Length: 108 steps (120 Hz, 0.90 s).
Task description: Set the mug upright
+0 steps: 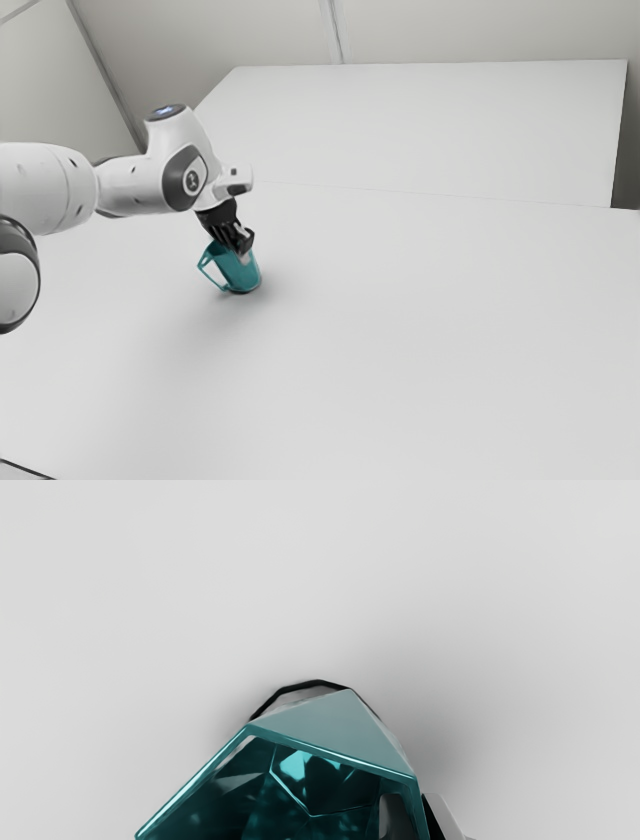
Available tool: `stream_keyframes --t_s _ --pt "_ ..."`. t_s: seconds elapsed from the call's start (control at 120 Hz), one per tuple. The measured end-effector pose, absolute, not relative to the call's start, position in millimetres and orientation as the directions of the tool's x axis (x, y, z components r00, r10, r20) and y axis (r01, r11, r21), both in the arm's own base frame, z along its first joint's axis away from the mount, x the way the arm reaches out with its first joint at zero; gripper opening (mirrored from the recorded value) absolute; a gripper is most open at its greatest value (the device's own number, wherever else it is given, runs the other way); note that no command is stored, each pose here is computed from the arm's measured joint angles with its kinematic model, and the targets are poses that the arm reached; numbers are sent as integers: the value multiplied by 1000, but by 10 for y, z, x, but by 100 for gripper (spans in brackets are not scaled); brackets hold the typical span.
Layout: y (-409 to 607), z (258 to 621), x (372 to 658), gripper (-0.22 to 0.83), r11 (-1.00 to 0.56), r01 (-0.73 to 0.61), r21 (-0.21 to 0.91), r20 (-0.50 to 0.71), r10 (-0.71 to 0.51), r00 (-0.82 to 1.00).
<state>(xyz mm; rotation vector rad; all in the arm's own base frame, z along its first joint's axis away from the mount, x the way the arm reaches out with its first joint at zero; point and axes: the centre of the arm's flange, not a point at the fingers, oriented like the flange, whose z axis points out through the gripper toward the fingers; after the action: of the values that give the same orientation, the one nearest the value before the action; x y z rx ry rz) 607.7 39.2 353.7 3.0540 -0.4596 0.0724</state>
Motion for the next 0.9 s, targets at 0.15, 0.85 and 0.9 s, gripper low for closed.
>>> stream_keyframes --t_s 0.15,0.85,0.9 --pt "392 3486 6091 -12 -956 -289 45 53 -287 956" --pt "547 5586 5914 37 -940 -318 -120 243 -338 909" --pt "565 5798 5861 41 -936 -318 -147 243 -346 906"
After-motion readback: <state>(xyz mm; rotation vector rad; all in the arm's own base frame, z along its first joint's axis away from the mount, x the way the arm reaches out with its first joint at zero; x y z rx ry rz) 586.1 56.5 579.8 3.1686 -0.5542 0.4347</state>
